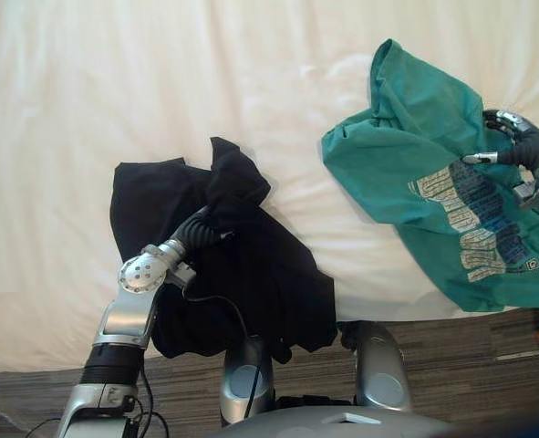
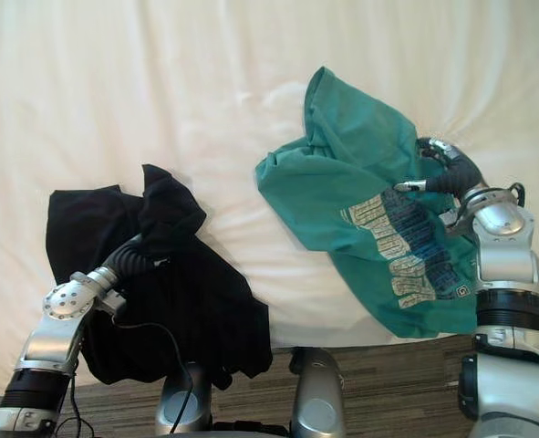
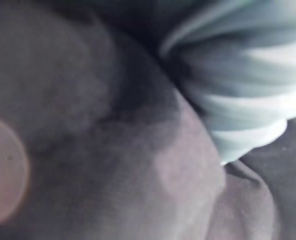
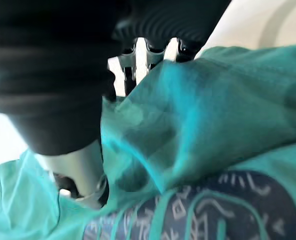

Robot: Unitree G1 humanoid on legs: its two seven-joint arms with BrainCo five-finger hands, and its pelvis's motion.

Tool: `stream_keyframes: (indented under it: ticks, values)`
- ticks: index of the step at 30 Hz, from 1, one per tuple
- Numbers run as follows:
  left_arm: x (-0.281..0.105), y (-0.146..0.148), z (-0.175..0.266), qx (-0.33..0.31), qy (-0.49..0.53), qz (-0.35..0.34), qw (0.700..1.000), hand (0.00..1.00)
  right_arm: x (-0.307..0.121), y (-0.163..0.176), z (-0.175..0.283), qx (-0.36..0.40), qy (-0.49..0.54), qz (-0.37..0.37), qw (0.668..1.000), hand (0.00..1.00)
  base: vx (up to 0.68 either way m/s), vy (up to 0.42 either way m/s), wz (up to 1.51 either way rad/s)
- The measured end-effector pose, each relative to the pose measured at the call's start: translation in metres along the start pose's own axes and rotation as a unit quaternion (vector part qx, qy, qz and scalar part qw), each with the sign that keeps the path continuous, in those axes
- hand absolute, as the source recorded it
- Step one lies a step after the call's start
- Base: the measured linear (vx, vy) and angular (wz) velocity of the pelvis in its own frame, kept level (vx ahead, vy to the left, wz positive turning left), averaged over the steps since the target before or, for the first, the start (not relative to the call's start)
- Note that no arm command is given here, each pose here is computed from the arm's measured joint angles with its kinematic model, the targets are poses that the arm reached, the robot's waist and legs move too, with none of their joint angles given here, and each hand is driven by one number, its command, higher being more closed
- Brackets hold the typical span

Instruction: Tidy the bed and pick cloth on bed and put in laundry

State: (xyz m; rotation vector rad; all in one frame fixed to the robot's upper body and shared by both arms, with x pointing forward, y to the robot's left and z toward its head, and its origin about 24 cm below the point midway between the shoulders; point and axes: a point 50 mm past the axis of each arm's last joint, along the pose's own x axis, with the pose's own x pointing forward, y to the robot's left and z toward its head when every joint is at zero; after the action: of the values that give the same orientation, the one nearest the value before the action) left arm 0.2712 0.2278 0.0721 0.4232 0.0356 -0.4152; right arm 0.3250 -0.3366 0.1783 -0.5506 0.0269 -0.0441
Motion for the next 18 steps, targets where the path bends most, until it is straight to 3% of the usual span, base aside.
stream_keyframes:
  ticks: [7, 18]
  values:
    - [-0.003, 0.003, -0.007, -0.007, -0.003, 0.018, 1.0, 1.0, -0.001, 0.004, -0.015, 0.046, -0.002, -0.005, 0.999, 1.0, 0.01, -0.023, 0.04]
    - [-0.015, -0.027, -0.049, -0.095, 0.085, 0.105, 0.986, 1.0, -0.034, 0.099, -0.077, 0.211, -0.005, 0.021, 0.977, 1.0, 0.09, -0.047, 0.06]
